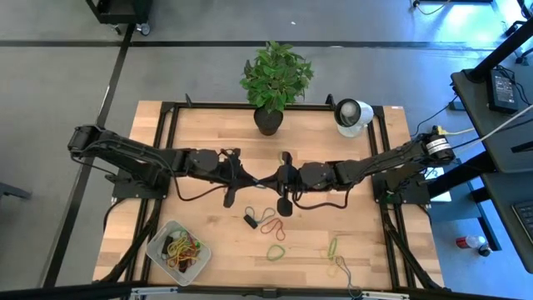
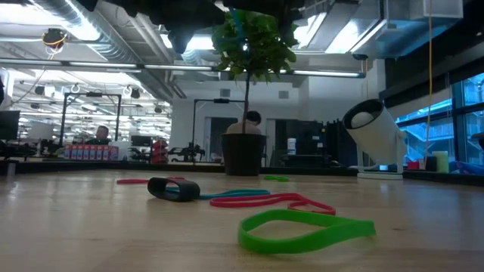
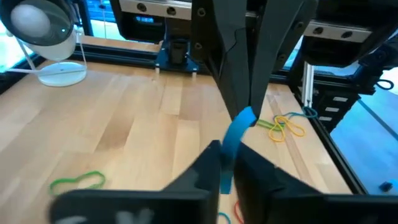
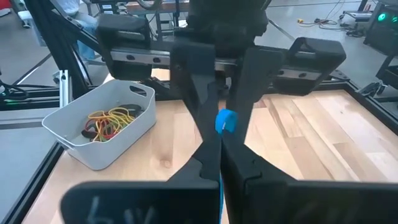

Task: Pick and place rubber bands into bin
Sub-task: Put the top blue rubber band into the gray bin, then put the top green rubber band into the gray bin

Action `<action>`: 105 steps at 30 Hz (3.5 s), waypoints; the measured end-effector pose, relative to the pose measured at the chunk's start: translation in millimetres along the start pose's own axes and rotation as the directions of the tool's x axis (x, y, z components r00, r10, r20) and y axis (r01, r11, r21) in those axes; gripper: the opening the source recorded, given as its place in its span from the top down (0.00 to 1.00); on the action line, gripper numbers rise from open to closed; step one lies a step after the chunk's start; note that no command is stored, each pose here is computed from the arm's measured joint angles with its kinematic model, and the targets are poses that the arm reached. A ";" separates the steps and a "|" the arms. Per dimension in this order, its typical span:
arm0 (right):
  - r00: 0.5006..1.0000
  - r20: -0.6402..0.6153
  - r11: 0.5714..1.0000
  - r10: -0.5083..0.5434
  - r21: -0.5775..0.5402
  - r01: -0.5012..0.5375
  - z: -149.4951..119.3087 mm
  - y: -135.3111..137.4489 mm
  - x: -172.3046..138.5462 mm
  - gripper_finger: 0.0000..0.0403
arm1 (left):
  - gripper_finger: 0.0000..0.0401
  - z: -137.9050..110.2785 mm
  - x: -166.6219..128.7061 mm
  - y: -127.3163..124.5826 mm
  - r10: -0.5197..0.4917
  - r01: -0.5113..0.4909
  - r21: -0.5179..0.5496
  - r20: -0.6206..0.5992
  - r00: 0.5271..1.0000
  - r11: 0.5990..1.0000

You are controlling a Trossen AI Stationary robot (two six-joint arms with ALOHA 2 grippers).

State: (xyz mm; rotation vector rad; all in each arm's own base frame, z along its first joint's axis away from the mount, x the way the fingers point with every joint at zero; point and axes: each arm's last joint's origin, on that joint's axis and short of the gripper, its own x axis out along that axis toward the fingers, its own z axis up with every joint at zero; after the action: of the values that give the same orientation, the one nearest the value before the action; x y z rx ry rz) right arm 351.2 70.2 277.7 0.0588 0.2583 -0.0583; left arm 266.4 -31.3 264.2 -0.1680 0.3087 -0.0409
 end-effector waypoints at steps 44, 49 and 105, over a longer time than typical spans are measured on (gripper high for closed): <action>0.894 -0.447 0.959 -0.024 0.243 0.147 -57.6 -17.1 -146.4 0.85 | 0.99 34.2 -32.3 -65.0 0.229 -0.246 -0.051 -0.217 0.949 0.968; 0.894 -0.449 0.943 -0.007 0.293 0.155 -84.1 -20.1 -152.7 0.88 | 0.99 42.5 -55.4 -84.4 0.228 -0.282 -0.137 -0.316 0.921 0.950; 0.935 -0.349 0.933 0.054 0.351 0.077 -90.9 -16.8 -147.8 0.89 | 0.59 -88.6 -68.8 -186.6 0.121 -0.827 -0.288 -0.913 0.389 0.482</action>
State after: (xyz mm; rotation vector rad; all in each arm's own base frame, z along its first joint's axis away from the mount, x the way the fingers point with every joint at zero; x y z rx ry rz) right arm 184.4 66.8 227.1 0.4383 0.6090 -0.1072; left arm 171.2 -224.6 233.5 -0.8931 1.3515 0.7466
